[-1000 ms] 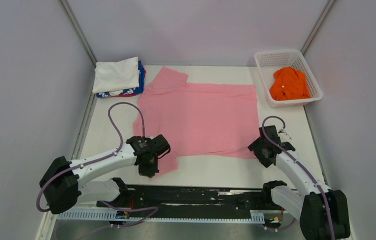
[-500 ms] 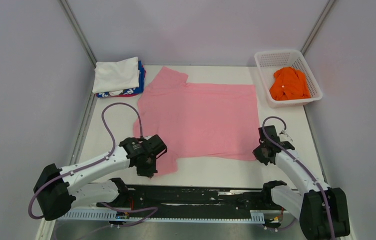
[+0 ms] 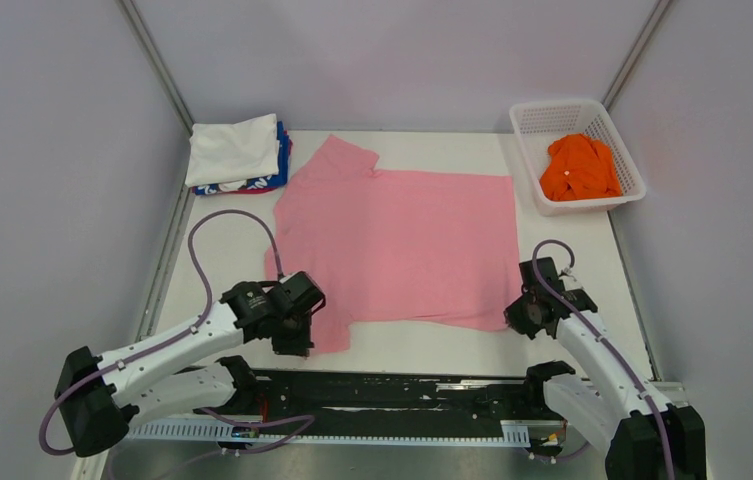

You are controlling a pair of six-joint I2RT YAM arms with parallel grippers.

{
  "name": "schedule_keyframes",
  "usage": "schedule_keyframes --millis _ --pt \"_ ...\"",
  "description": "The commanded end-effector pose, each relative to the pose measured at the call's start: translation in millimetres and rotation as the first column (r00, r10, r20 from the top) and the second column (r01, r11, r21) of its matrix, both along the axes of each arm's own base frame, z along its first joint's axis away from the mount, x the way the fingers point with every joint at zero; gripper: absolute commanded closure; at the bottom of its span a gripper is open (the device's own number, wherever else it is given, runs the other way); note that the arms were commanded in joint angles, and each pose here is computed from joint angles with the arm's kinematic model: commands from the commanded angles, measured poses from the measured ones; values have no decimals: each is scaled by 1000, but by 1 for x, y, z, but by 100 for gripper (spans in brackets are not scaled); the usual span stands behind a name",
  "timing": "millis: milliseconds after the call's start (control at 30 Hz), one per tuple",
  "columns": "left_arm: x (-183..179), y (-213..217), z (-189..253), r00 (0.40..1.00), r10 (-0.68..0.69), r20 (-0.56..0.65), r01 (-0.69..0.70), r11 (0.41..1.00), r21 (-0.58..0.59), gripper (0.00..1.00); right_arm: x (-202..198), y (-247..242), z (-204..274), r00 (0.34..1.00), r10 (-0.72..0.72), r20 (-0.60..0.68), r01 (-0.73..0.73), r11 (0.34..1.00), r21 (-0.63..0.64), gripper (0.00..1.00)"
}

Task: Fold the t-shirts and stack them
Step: Grab the side of the flattened tshirt closest away from the robot with both arms

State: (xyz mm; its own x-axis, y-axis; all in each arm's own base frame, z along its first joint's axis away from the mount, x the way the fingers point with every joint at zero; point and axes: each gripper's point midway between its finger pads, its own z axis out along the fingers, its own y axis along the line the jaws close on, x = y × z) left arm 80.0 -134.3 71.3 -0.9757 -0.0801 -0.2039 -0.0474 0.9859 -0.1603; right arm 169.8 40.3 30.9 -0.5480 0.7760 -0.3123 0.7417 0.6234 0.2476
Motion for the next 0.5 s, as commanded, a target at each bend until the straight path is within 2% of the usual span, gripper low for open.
schedule_keyframes --millis 0,133,233,400,467 --pt "21 -29 5 996 -56 68 61 995 -79 100 14 0 19 998 22 54 -21 1000 -15 100" --pt "49 -46 17 985 -94 146 107 990 -88 100 29 3 29 993 71 96 -69 997 -26 100" --pt "73 -61 26 977 -101 189 130 981 -146 100 40 6 36 989 100 110 -97 995 -30 100" --pt "127 -71 43 965 -27 260 86 972 -218 100 61 9 45 981 130 140 -125 991 -48 100" --pt "151 -67 48 957 22 289 39 978 -204 100 71 10 50 978 145 151 -138 989 -57 100"
